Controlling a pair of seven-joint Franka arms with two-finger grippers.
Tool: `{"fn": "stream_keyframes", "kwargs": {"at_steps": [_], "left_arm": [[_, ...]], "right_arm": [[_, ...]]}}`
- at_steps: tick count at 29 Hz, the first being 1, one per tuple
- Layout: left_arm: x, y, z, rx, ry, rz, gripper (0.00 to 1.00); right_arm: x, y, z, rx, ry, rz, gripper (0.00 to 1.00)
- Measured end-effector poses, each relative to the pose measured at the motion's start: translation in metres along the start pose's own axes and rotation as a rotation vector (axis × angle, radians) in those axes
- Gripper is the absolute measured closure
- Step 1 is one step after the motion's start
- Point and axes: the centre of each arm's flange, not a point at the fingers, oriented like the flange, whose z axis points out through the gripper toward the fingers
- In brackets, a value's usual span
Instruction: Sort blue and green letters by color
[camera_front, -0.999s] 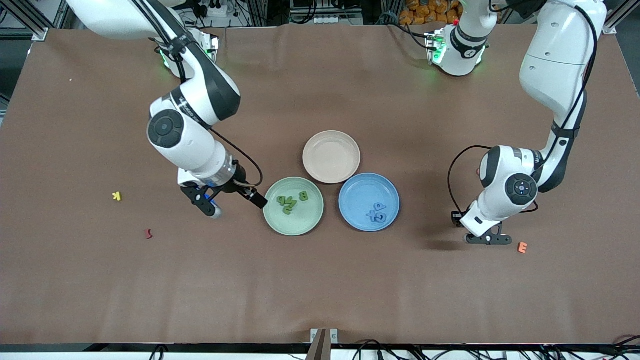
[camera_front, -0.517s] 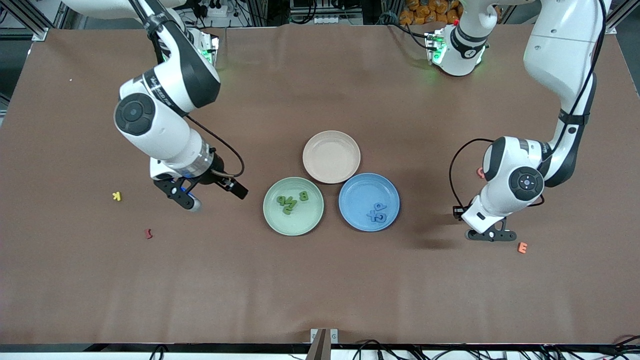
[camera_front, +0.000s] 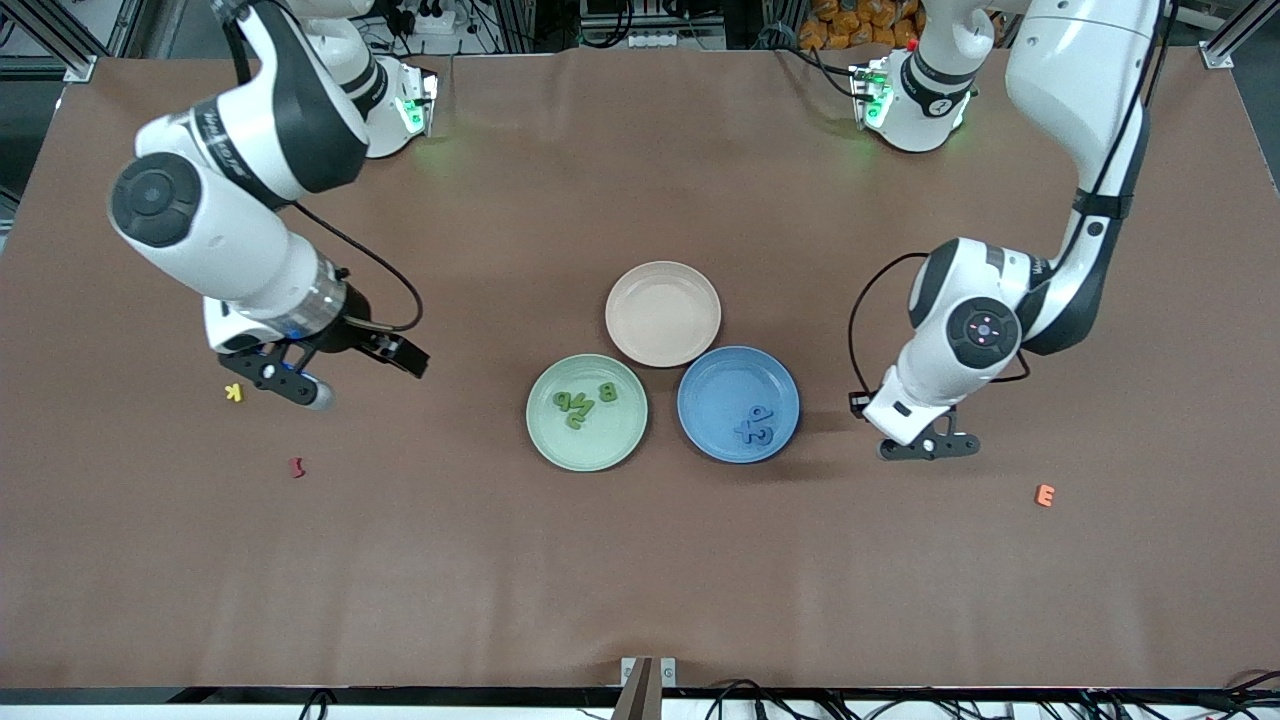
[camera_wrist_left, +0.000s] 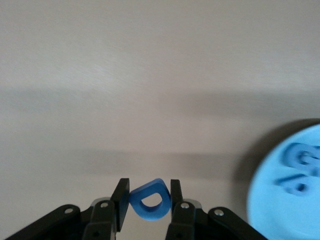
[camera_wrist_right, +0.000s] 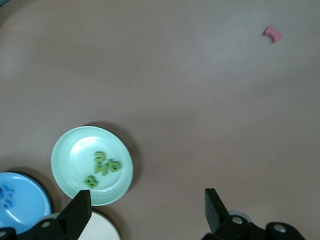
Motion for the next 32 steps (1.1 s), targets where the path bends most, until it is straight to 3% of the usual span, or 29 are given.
{"fn": "stream_keyframes", "kwargs": {"at_steps": [32], "left_arm": [[-0.105,-0.033,-0.152,0.021,-0.062,-0.054,0.0]], "right_arm": [[0.0,0.002,-0.003,0.0,0.006,0.003,0.0]]}}
